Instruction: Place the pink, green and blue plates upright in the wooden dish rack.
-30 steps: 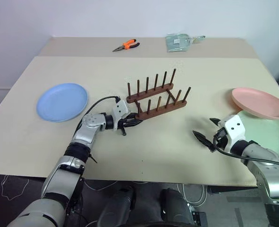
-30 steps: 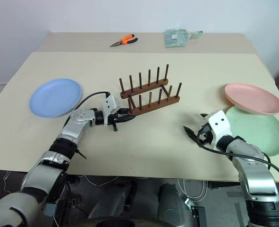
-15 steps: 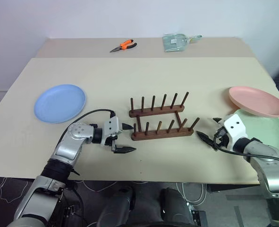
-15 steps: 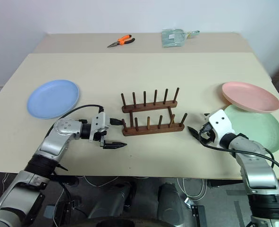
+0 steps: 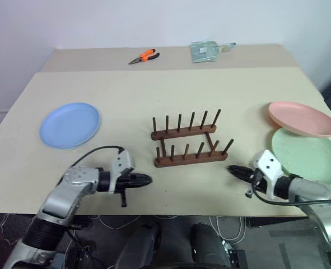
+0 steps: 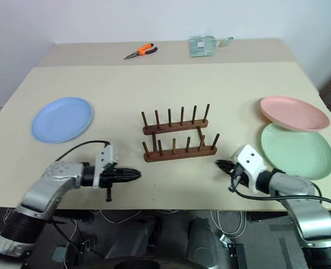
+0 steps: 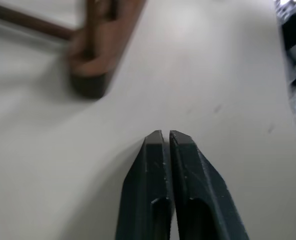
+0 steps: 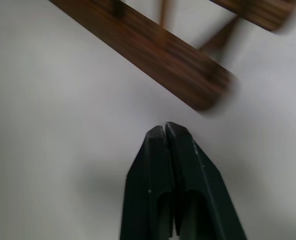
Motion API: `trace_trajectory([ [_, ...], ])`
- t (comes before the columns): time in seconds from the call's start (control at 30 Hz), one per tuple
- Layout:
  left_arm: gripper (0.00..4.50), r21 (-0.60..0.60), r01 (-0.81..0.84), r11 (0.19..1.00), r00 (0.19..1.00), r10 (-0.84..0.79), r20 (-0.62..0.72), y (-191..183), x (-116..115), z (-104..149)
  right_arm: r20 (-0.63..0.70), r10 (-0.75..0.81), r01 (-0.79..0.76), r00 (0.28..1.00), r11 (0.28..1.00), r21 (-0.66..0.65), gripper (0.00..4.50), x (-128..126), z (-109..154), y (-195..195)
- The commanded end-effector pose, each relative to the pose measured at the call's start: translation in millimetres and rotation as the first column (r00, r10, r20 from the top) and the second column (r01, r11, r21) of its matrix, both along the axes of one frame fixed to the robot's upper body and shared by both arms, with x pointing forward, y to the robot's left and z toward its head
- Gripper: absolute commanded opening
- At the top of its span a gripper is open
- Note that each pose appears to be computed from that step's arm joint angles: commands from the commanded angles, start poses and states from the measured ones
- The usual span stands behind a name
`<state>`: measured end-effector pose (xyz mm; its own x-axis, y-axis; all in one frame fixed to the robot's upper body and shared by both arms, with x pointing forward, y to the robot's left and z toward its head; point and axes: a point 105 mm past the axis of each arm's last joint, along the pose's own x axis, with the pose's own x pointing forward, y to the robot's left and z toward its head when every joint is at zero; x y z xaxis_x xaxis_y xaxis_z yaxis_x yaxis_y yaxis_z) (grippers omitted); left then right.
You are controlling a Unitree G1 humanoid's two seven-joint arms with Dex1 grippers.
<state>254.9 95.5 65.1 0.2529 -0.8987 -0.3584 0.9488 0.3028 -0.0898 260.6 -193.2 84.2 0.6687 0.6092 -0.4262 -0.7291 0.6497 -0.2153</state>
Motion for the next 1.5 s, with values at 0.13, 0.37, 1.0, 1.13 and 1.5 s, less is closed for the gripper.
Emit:
trace_trajectory([
  [0.13, 0.04, 0.053, -0.260, 0.964, 0.958, 0.250, 0.138, -5.7, 37.5, -18.1, 0.061, -0.049, 0.054, 0.997, 0.995, -0.087, 0.00, 20.3, -8.0, 5.2],
  [0.37, 0.04, 0.046, -0.493, 0.869, 0.853, 0.471, 0.226, 13.3, 74.4, -23.2, 0.172, -0.131, 0.151, 0.976, 0.982, -0.111, 0.00, 55.5, -9.2, 10.6],
  [1.0, 0.00, -0.132, -0.335, 0.933, 0.909, 0.356, 0.216, -7.9, 59.1, 13.7, 0.361, -0.109, 0.215, 0.926, 0.938, -0.270, 3.34, 46.3, 88.9, -61.1],
  [1.13, 0.00, -0.240, -0.238, 0.941, 0.935, 0.289, 0.204, -32.8, 48.8, 38.7, 0.418, -0.114, 0.311, 0.901, 0.842, -0.441, 3.34, 51.4, 102.5, -92.6],
  [1.5, 0.00, -0.301, -0.099, 0.948, 0.952, 0.179, 0.250, -59.9, 27.7, 61.7, 0.468, -0.146, 0.474, 0.871, 0.493, -0.729, 3.11, 79.1, 71.6, -175.5],
])
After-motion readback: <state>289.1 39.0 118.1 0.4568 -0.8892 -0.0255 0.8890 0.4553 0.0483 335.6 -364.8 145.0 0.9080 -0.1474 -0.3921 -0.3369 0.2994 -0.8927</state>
